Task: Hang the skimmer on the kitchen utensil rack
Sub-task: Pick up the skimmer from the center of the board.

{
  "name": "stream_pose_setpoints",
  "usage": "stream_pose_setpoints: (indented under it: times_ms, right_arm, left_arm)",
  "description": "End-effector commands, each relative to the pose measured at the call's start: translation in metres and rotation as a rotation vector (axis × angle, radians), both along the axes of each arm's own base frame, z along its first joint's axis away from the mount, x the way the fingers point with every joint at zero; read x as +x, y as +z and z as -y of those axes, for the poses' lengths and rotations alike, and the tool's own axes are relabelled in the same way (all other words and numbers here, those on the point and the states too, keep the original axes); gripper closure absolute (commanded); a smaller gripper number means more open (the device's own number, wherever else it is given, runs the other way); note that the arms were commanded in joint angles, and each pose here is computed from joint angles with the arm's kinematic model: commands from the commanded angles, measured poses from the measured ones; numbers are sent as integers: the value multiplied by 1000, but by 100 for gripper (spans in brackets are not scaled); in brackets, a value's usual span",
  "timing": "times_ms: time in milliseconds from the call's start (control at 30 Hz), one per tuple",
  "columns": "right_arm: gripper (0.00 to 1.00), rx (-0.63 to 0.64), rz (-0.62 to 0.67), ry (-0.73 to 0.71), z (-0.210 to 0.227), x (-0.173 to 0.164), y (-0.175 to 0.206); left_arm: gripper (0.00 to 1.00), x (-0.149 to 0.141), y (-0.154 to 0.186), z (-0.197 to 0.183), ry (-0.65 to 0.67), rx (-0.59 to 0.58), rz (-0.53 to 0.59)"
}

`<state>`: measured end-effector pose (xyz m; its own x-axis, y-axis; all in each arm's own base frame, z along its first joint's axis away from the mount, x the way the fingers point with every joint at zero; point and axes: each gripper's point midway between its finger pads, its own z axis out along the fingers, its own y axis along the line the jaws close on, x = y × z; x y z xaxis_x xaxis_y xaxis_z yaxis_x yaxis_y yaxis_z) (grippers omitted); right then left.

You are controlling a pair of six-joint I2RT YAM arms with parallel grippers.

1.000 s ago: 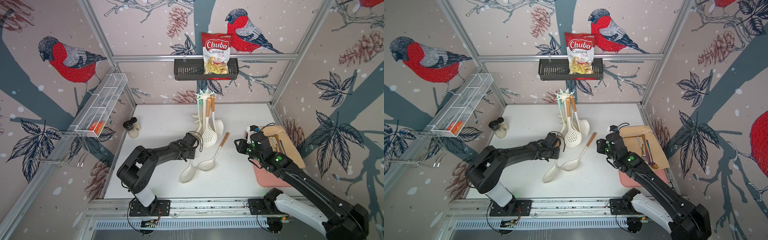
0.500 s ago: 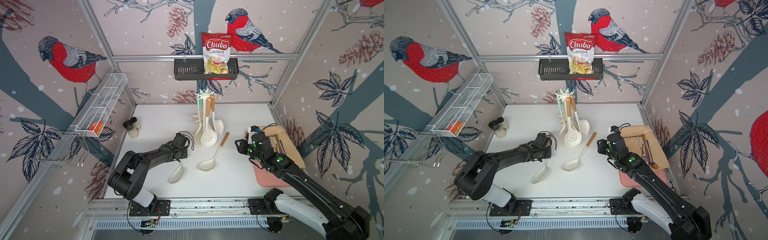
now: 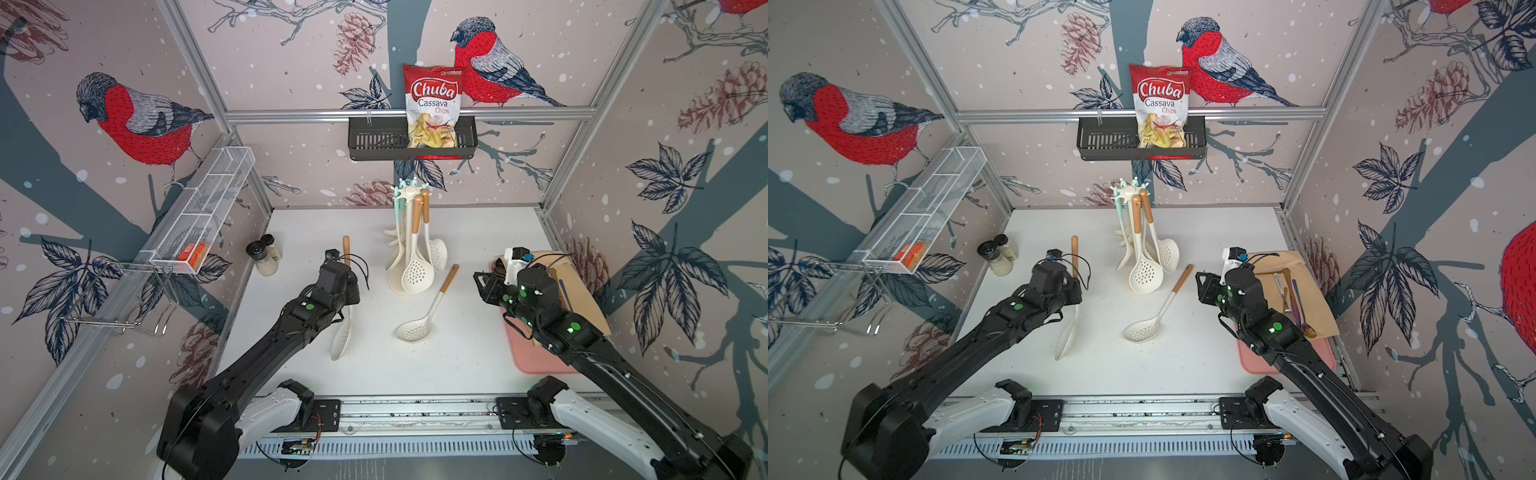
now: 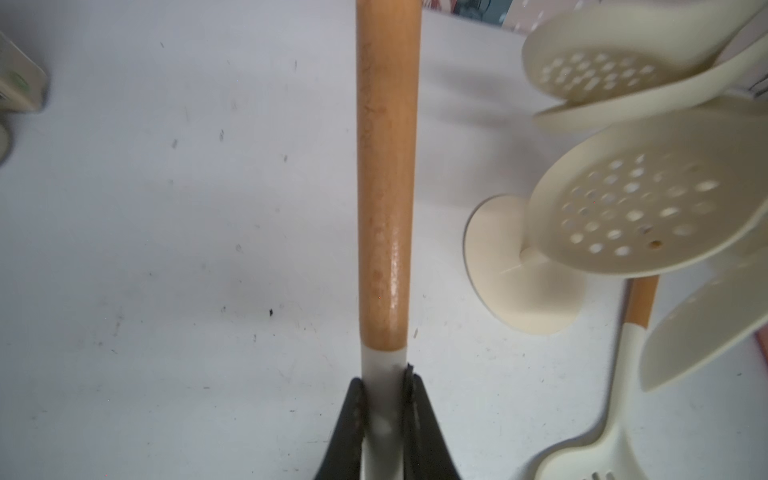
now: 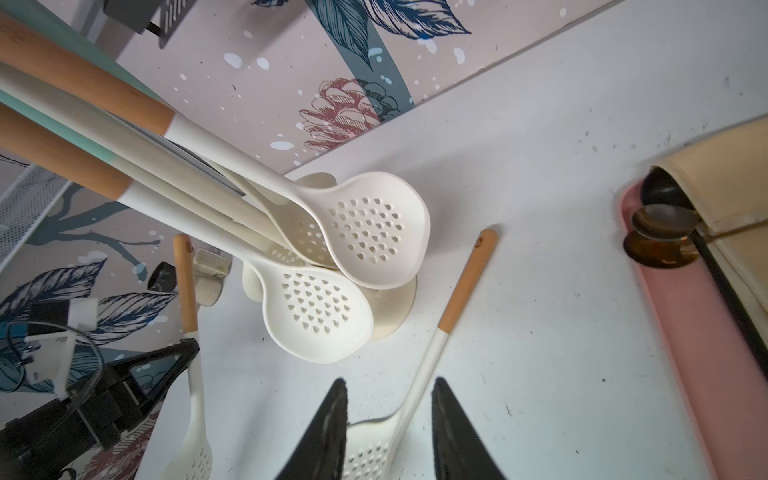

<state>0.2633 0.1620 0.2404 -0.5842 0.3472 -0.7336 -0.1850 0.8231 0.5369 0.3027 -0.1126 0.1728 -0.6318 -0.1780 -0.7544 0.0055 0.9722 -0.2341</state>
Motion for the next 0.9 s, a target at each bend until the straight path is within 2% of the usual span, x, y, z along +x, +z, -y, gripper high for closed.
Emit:
stream_pose_setpoints:
  times_ms: [0, 100, 233, 400, 533, 667, 733, 867]
  right_arm:
    - [65, 82, 56, 34, -12, 4, 25]
    - [66, 130, 118, 134, -30, -2, 46]
    - [65, 209, 249, 319, -62, -23, 98]
    - [60, 222, 311, 443, -96, -39, 153]
    - [50, 196, 298, 456, -123, -34, 186]
    - [31, 197, 304, 468, -148, -25, 225]
    - [26, 205, 320, 485, -164, -23, 245]
    - [25, 218, 326, 496, -187, -18, 269]
  left_arm:
    - [100, -1, 32, -12, 21, 10, 103]
    - [100, -9, 59, 5, -96, -53, 188]
    - [100, -29, 116, 29, -277, -177, 398]
    - [100, -59, 184, 44, -443, -249, 597]
    - [100, -68, 219, 50, -509, -233, 662]
    - [100, -63, 236, 65, -577, -182, 667]
    - [100, -61, 242, 75, -600, -151, 672]
    - [100, -60, 247, 94, -638, -115, 668]
